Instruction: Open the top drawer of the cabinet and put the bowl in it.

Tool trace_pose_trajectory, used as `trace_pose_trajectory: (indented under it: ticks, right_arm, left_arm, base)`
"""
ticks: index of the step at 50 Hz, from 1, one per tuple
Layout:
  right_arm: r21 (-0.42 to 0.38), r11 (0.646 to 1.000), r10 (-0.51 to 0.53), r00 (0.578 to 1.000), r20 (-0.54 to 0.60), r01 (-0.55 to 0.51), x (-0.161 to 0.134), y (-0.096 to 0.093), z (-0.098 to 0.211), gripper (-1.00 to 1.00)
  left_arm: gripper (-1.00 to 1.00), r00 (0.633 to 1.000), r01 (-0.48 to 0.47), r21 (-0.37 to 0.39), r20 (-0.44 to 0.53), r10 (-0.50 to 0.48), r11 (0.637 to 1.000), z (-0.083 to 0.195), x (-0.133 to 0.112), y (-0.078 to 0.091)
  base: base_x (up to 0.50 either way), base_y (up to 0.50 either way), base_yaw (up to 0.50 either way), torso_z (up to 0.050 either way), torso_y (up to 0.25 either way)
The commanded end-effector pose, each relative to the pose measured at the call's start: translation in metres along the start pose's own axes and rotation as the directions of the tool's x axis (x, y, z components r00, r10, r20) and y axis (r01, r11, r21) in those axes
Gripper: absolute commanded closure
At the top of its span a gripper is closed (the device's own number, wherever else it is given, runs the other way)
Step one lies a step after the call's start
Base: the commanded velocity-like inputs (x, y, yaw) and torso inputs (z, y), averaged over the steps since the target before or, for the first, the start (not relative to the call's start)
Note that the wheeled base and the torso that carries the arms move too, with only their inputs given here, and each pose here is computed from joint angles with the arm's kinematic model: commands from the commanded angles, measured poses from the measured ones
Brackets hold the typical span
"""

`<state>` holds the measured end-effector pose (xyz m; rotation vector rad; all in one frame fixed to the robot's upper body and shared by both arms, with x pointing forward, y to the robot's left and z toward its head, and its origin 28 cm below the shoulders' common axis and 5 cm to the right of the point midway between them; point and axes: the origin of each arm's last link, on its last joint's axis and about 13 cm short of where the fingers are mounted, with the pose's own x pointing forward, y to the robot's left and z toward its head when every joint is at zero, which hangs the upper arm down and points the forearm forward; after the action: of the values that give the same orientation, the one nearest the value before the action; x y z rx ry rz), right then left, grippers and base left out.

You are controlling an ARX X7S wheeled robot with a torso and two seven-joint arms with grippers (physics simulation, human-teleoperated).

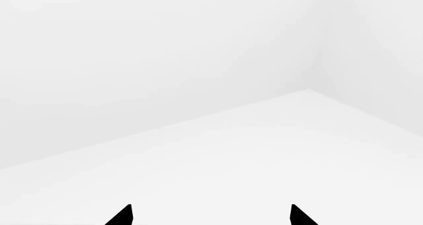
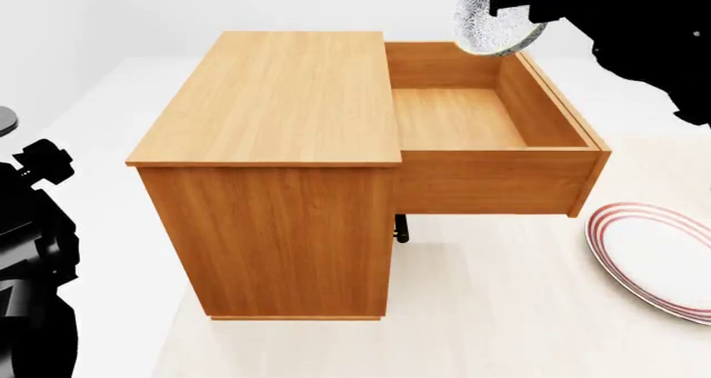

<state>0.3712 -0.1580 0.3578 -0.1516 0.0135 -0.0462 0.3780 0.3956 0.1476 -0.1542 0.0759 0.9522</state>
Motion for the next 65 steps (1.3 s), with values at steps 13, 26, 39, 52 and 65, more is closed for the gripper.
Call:
trace_pose_trajectory:
  ticks: [13,26,39,52,65]
  right_arm:
    - [-0.035,0.993,0.112,0.992,-0.059,-0.114,0.007,0.029,-0.017,1.0]
    - [-0.055,0.989,0.133,0.985,-0.107,-0.139,0.01,0.035,-0.026,1.0]
    - [-0.083,0.982,0.156,0.975,-0.161,-0.171,0.011,0.039,-0.036,1.0]
    - [-0.087,0.975,0.184,0.959,-0.216,-0.207,0.01,0.041,-0.043,1.0]
    - [-0.124,0.971,0.17,0.954,-0.248,-0.206,0.012,0.042,-0.052,1.0]
  left_arm:
    - [-1.0,1.0,-0.003,0.003,-0.004,0.003,1.0,-0.002,0.0,0.0]
    - [-1.0,1.0,-0.005,0.003,-0.006,0.005,1.0,-0.003,0.0,0.001]
    - [-1.0,1.0,-0.008,0.004,-0.007,0.008,1.0,-0.003,0.0,0.002]
    - [-1.0,1.0,-0.008,0.007,-0.008,0.008,1.0,-0.004,0.0,0.001]
    - [-1.0,1.0,-0.011,0.013,-0.007,0.011,1.0,-0.004,0.0,0.002]
  base:
    - [0.0,0.0,0.0,0.001,0.001]
    - [0.0,0.0,0.0,0.0,0.0]
    - [0.0,0.0,0.0,0.0,0.001]
    - [0.0,0.0,0.0,0.0,0.0]
    - [0.0,0.0,0.0,0.0,0.0]
